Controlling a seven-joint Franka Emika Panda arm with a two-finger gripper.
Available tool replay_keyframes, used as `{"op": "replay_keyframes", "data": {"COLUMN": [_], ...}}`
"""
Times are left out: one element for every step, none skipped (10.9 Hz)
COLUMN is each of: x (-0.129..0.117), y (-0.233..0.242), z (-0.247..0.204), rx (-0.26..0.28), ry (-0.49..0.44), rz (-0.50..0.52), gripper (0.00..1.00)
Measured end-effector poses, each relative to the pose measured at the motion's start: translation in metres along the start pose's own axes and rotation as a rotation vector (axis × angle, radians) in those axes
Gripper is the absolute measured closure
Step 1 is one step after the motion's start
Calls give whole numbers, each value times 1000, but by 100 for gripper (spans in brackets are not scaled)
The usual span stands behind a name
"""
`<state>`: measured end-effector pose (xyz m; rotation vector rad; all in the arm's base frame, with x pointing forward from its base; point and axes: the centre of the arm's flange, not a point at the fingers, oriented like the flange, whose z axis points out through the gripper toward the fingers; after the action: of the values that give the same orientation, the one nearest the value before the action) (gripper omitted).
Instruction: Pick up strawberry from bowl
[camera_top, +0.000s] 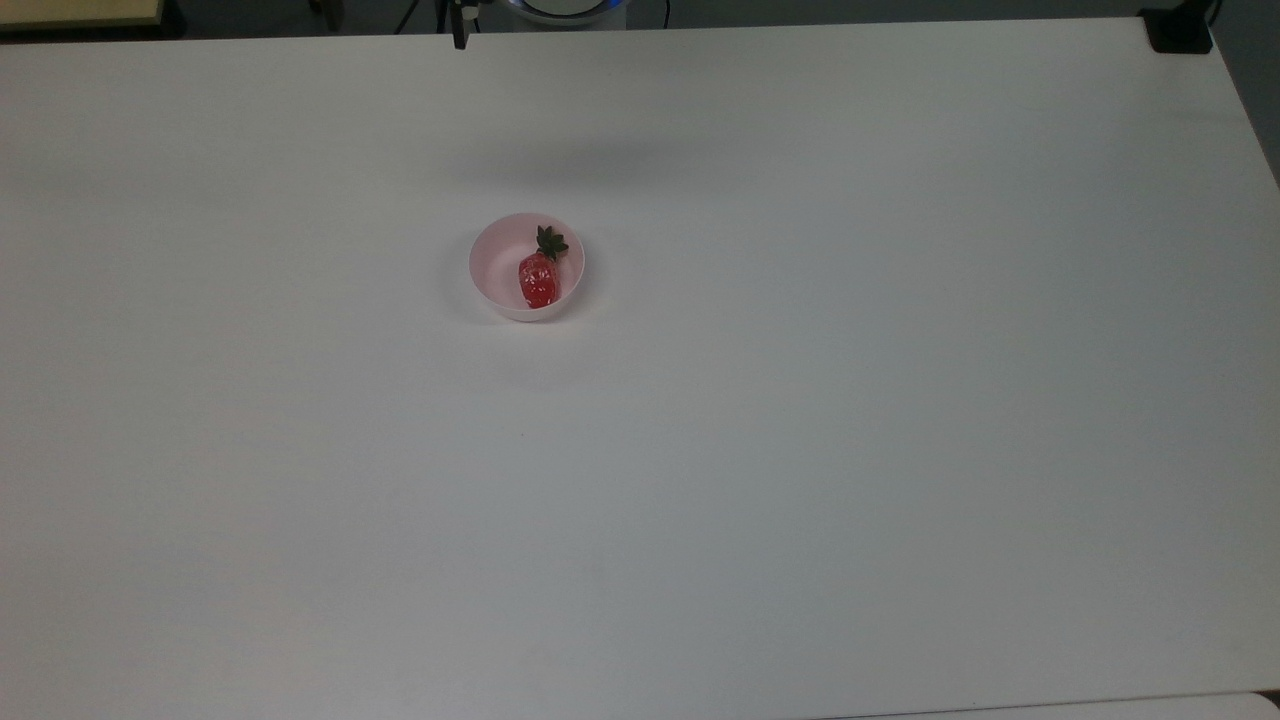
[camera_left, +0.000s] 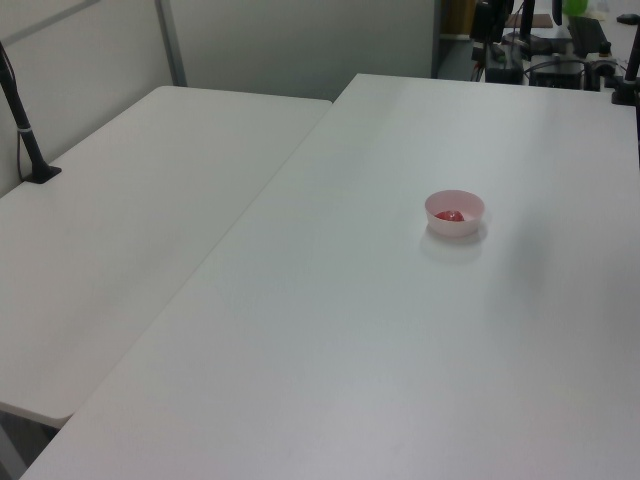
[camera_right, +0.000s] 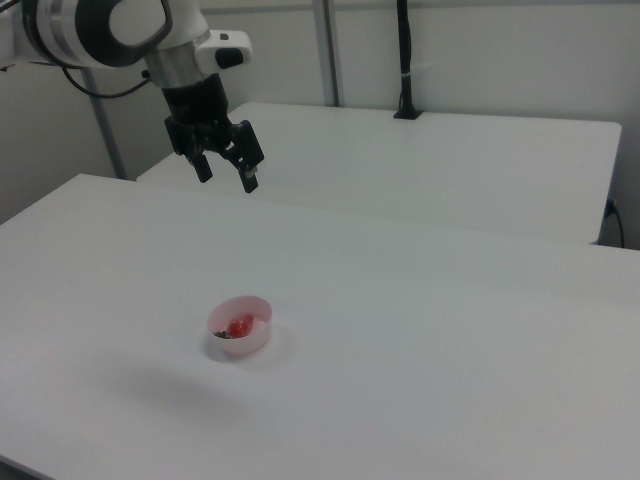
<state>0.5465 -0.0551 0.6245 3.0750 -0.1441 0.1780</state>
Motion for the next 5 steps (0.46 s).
{"op": "replay_keyframes", "data": {"x": [0, 0, 0, 1, 3], "y": [0, -1, -4, -9, -12], "z": [1, 4, 12, 24, 39], "rx": [0, 0, 1, 5, 12], "ry": [-1, -8, -23, -45, -75], "rz": [-1, -32, -121, -242, -347], "gripper": [0, 0, 0, 0, 0]}}
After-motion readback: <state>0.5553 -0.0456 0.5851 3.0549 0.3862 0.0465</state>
